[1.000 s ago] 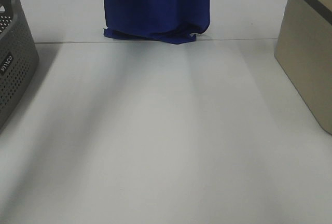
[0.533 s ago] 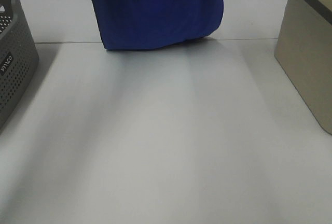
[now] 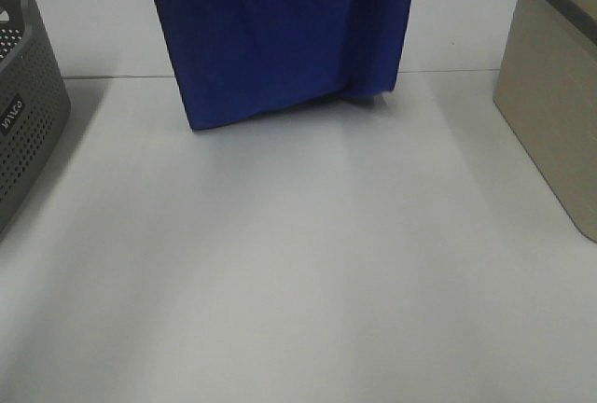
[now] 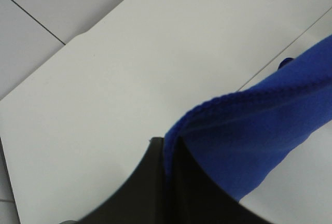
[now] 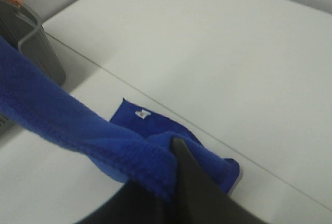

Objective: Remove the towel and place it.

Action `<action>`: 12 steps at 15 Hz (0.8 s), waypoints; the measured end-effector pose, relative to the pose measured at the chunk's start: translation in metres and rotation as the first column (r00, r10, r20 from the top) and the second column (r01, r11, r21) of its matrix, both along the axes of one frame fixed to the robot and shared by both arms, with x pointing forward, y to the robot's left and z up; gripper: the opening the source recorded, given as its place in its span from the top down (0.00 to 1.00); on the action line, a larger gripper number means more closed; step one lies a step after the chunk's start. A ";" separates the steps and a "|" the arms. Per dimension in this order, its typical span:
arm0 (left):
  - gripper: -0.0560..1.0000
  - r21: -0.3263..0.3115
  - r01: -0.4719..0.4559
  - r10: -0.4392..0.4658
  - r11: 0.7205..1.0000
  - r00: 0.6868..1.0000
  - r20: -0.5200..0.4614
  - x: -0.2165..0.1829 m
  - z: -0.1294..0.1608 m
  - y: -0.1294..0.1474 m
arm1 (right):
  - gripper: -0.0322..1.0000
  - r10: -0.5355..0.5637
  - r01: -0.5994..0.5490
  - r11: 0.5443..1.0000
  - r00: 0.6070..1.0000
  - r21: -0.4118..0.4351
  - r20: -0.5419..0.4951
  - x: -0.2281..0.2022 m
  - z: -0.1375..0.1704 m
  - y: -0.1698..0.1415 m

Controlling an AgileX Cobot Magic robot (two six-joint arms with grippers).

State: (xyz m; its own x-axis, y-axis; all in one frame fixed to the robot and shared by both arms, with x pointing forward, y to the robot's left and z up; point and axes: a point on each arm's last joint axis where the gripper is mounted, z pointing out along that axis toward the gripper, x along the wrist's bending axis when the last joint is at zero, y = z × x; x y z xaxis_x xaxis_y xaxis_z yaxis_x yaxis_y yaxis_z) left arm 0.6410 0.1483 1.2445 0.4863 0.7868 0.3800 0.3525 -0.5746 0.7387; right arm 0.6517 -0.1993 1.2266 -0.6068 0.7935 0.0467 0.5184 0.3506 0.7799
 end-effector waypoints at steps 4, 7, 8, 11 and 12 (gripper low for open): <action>0.95 -0.016 -0.031 0.032 0.999 0.994 0.100 0.056 -0.040 0.001 | 0.95 -0.061 0.065 0.997 0.996 -0.053 0.072 0.049 -0.047 0.000; 0.95 -0.100 -0.006 0.046 0.995 0.912 0.408 0.095 -0.046 0.002 | 0.95 -0.191 0.166 0.981 0.891 0.098 0.411 0.089 -0.044 -0.001; 0.95 -0.123 0.025 0.050 0.992 0.821 0.569 0.105 -0.041 0.002 | 0.95 -0.278 0.190 0.958 0.803 0.214 0.528 0.099 -0.036 -0.002; 0.95 -0.150 0.150 0.061 0.977 0.480 0.875 0.104 -0.019 -0.004 | 0.95 -0.352 0.122 0.925 0.626 0.359 0.696 0.088 0.011 0.004; 0.95 -0.139 0.159 0.057 0.978 0.434 0.899 0.100 -0.012 -0.004 | 0.95 -0.338 0.095 0.929 0.609 0.358 0.717 0.081 0.023 0.005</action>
State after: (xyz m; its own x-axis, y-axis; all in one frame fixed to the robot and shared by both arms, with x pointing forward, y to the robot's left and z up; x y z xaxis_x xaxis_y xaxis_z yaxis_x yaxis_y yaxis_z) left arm 0.7414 0.1444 1.2322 -0.0012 0.8742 0.4856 -0.5934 -0.3915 0.7033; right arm 0.7330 -0.1946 1.2493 -0.3312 0.9355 -0.1234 -0.2655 0.0331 0.9636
